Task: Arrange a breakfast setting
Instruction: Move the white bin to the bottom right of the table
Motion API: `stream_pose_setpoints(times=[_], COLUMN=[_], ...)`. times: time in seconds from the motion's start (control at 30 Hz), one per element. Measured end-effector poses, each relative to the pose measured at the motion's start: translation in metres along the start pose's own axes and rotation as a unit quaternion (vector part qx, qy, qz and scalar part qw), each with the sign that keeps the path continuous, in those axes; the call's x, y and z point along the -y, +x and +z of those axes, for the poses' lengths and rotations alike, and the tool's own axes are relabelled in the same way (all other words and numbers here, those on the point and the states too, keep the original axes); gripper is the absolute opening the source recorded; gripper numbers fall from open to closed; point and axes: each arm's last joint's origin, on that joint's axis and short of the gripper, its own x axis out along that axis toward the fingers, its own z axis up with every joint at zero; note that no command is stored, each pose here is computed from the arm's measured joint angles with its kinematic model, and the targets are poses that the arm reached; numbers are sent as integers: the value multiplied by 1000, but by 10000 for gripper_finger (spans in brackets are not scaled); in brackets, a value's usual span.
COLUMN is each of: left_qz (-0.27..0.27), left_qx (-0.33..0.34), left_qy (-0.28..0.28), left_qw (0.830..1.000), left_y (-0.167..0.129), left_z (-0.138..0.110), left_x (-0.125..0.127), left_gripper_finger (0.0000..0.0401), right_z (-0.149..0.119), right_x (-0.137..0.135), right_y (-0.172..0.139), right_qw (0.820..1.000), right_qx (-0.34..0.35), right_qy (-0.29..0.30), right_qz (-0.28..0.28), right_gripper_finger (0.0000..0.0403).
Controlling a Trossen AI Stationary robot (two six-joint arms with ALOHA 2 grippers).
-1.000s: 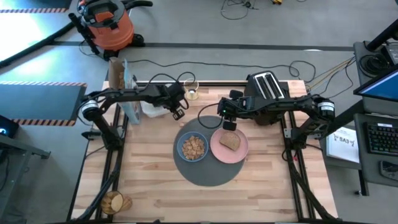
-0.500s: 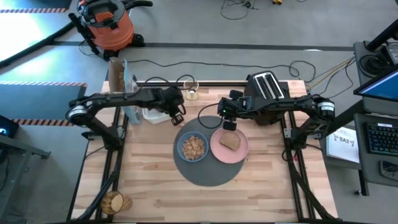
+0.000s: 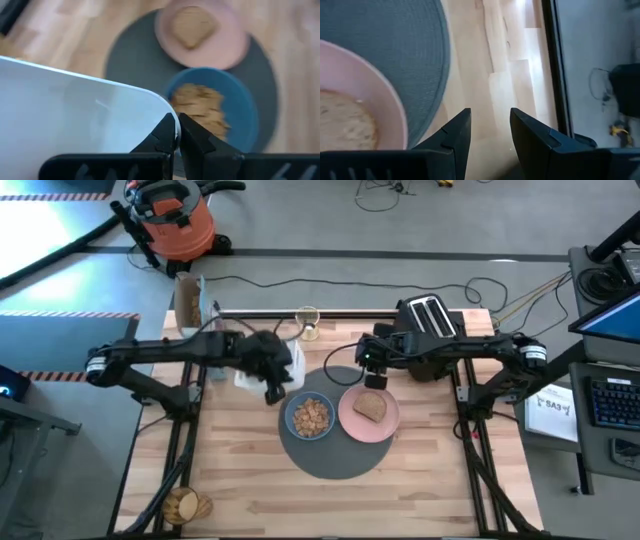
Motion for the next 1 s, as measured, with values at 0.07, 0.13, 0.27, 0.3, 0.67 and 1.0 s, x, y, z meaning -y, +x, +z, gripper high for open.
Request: stream_pose_setpoints(times=[0.07, 0.13, 0.27, 0.3, 0.67, 1.0], left_qz=[-20, -39, -74, -82, -134, -157], left_qx=[-5, -11, -31, -34, -52, -89], left_qy=[18, 42, 114, 135, 208, 252], left_qw=[1000, 998, 990, 987, 968, 951], left_y=[-6, -11, -15, -16, 4, 40], left_z=[1, 4, 4, 4, 12, 27], left_x=[18, 36, 71, 78, 131, 171], left_gripper_finger=[0, 0, 0, 0, 0, 0], right_z=[-1, -3, -5, -5, -4, -8], right_x=[1, 3, 4, 3, -44, -87], right_y=[-6, -15, -35, -41, -90, -113], right_qw=[1000, 999, 990, 984, 919, 905], right_qx=[8, 25, 76, 93, 207, 237], right_qy=[2, 7, 1, -4, -135, -267], right_qz=[12, 29, 115, 150, 306, 232], right_gripper_finger=[128, 128, 128, 128, 127, 127])
